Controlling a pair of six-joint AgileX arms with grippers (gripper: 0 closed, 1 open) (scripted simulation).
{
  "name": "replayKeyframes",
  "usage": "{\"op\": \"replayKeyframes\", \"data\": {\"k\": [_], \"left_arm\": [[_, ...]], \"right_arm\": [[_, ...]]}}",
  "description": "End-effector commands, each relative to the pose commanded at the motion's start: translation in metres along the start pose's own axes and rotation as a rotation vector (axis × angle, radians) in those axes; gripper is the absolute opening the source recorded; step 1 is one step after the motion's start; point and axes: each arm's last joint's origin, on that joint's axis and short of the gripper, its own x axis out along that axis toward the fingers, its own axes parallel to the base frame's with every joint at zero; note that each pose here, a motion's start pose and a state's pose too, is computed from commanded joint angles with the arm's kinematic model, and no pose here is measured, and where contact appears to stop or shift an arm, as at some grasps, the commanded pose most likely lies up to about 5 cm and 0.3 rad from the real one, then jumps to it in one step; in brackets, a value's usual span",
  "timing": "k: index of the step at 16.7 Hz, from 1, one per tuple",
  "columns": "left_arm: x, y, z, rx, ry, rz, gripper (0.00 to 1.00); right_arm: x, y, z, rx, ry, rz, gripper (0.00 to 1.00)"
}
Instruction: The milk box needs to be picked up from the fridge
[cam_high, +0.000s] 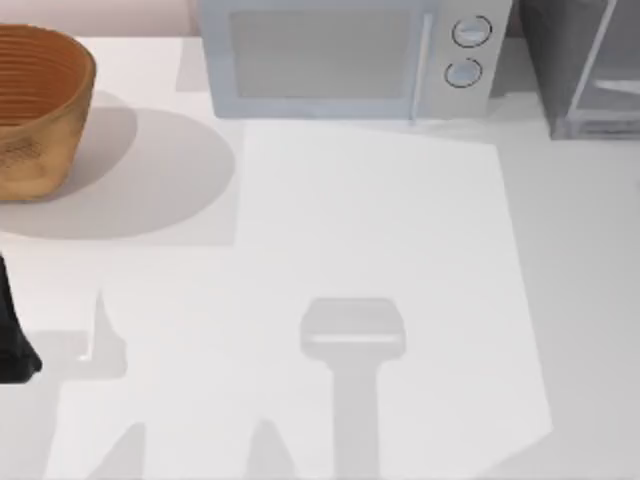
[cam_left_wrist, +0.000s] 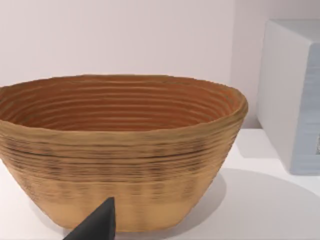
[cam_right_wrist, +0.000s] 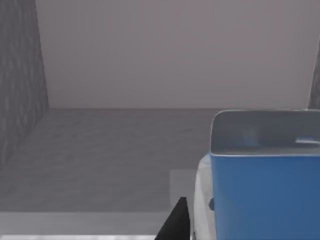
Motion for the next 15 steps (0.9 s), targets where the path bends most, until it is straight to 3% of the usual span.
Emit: {"op": "replayKeyframes", "data": {"k": [8, 15], "left_arm": [[0.000, 0.000, 0.000, 0.000, 0.000, 0.000, 1.00], [0.000, 0.000, 0.000, 0.000, 0.000, 0.000, 1.00]], "right_arm": [[-0.004, 0.005, 0.006, -0.001, -0.002, 0.006, 0.00], [-0.051, 0.038, 0.081, -0.021, -0.044, 0.002, 0.00]]}}
